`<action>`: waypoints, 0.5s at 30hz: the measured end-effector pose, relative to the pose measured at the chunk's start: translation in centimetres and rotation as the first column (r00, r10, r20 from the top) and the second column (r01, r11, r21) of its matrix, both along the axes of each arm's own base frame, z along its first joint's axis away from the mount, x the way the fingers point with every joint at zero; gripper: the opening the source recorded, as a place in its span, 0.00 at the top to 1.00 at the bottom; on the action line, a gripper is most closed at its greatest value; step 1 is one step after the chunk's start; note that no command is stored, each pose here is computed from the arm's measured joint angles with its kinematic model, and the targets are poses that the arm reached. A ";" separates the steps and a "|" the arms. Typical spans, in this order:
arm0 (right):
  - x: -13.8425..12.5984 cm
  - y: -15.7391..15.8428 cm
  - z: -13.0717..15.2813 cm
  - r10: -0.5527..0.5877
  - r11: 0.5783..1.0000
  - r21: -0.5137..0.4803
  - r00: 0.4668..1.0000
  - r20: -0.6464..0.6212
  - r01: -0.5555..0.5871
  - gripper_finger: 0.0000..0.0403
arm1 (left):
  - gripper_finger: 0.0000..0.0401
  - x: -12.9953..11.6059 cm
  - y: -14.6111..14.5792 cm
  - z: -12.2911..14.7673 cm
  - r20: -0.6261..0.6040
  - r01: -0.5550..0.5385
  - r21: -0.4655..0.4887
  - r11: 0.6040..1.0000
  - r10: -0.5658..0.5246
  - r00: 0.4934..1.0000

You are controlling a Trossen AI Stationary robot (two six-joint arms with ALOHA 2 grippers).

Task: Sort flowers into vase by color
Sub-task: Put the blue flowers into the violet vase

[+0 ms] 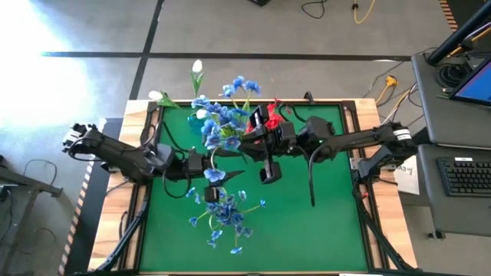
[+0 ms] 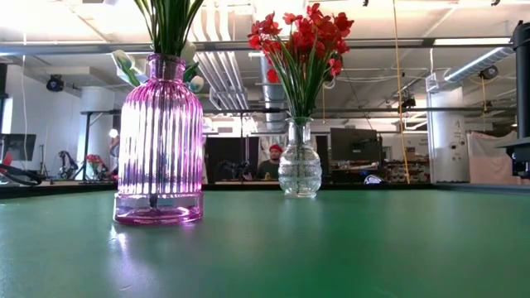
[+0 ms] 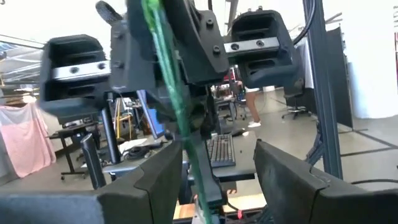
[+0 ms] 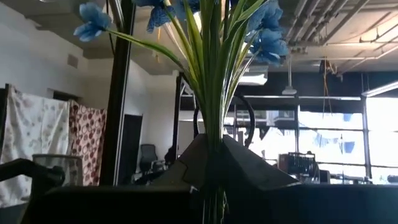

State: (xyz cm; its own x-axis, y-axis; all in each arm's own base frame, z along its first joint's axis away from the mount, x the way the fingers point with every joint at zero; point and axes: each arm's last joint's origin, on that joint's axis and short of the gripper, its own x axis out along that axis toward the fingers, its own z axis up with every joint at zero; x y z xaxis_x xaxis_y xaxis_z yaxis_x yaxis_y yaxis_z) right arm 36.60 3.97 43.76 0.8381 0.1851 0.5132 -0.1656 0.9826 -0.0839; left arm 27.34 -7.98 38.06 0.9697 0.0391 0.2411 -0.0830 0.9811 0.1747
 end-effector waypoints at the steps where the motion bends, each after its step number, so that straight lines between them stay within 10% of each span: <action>1: 0.2 0.0 -0.1 0.000 1.000 0.000 1.000 0.007 0.000 0.93 | 0.54 0.3 -0.1 0.1 -0.001 -0.001 0.000 1.000 0.001 1.000; 15: 0.3 0.6 -0.3 0.024 1.000 0.009 1.000 0.012 -0.024 0.93 | 0.78 1.3 -0.3 0.5 -0.020 -0.058 -0.019 0.998 0.057 0.998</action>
